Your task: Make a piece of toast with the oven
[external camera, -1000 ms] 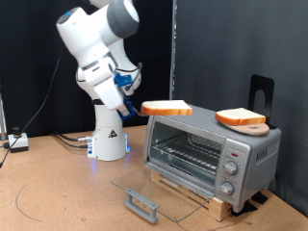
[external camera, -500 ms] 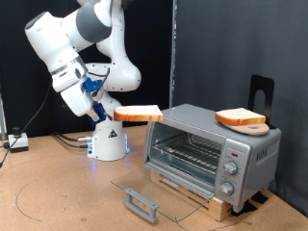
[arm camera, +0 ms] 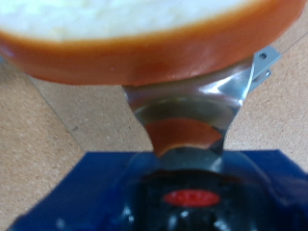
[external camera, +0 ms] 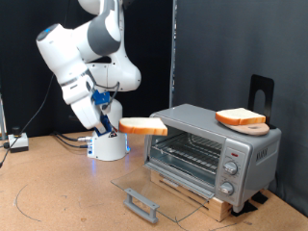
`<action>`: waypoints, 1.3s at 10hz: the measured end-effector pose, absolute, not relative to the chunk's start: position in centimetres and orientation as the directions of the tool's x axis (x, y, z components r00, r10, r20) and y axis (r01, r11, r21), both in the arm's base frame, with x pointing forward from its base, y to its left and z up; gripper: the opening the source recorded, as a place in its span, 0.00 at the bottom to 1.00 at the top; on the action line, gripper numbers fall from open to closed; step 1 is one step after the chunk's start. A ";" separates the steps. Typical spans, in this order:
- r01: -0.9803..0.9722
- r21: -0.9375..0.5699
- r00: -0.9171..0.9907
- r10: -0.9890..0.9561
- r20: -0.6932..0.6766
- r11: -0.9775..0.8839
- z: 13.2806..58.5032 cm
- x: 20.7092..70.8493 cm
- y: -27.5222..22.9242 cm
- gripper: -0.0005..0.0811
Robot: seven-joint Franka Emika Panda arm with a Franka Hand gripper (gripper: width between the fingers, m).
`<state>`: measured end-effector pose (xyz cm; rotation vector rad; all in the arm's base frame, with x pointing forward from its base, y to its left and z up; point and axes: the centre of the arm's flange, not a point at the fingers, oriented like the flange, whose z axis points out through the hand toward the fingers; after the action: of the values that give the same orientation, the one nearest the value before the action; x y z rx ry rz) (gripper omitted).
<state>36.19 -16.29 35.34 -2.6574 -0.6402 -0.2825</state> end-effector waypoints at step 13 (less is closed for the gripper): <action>0.670 -0.259 0.742 0.628 0.233 -0.695 31.3 38.4 1.6 0.50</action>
<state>38.42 1.55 31.30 -2.6160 -1.0068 -0.1804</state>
